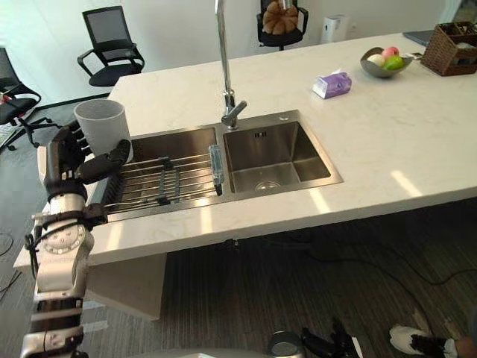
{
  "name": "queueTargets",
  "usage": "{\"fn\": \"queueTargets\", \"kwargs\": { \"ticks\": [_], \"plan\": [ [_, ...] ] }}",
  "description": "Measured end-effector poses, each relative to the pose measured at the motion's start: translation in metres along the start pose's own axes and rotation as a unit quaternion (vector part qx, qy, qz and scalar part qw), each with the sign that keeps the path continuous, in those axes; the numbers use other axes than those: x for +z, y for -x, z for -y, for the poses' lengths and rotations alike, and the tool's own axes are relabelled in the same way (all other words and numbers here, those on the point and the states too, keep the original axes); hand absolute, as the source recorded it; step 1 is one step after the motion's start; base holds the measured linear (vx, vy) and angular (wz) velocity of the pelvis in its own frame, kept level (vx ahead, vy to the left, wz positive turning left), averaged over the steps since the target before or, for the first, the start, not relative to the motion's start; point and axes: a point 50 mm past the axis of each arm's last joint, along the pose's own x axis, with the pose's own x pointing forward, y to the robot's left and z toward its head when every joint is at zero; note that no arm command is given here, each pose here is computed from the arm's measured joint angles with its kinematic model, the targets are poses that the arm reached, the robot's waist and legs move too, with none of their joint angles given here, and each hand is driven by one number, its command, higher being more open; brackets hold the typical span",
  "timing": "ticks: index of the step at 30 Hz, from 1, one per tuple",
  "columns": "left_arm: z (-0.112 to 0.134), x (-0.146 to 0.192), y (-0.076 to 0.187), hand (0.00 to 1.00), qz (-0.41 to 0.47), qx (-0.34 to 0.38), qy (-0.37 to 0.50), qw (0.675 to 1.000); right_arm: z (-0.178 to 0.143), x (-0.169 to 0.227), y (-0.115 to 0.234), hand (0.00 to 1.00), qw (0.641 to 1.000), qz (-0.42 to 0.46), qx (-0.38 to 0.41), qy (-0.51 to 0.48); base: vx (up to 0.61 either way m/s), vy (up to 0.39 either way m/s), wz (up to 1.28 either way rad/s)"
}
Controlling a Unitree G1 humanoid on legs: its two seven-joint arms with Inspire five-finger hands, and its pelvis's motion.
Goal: Walk over to the sink, pick up the cup, carry it to the dishwasher, place the cup inside the dishwasher, then close the dishwasher door
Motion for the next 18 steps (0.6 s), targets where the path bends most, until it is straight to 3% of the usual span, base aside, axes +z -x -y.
{"fn": "queueTargets", "kwargs": {
  "ticks": [7, 13, 18],
  "plan": [
    [-0.003, 0.025, 0.039, 0.0, 0.061, 0.03, 0.079, 0.995, -0.014, -0.003, 0.005, 1.0, 0.999, 0.025, -0.023, -0.015, 0.03, 0.005, 0.13],
    [-0.008, 0.047, 0.052, 0.0, 0.14, 0.066, 0.134, 0.979, -0.014, -0.005, 0.006, 1.0, 0.998, 0.022, -0.058, -0.011, 0.07, 0.001, 0.08],
    [-0.008, 0.047, 0.054, 0.0, 0.144, 0.069, 0.154, 0.975, -0.016, -0.004, 0.006, 1.0, 0.998, 0.02, -0.055, -0.014, 0.04, -0.011, 0.2]
  ]
}}
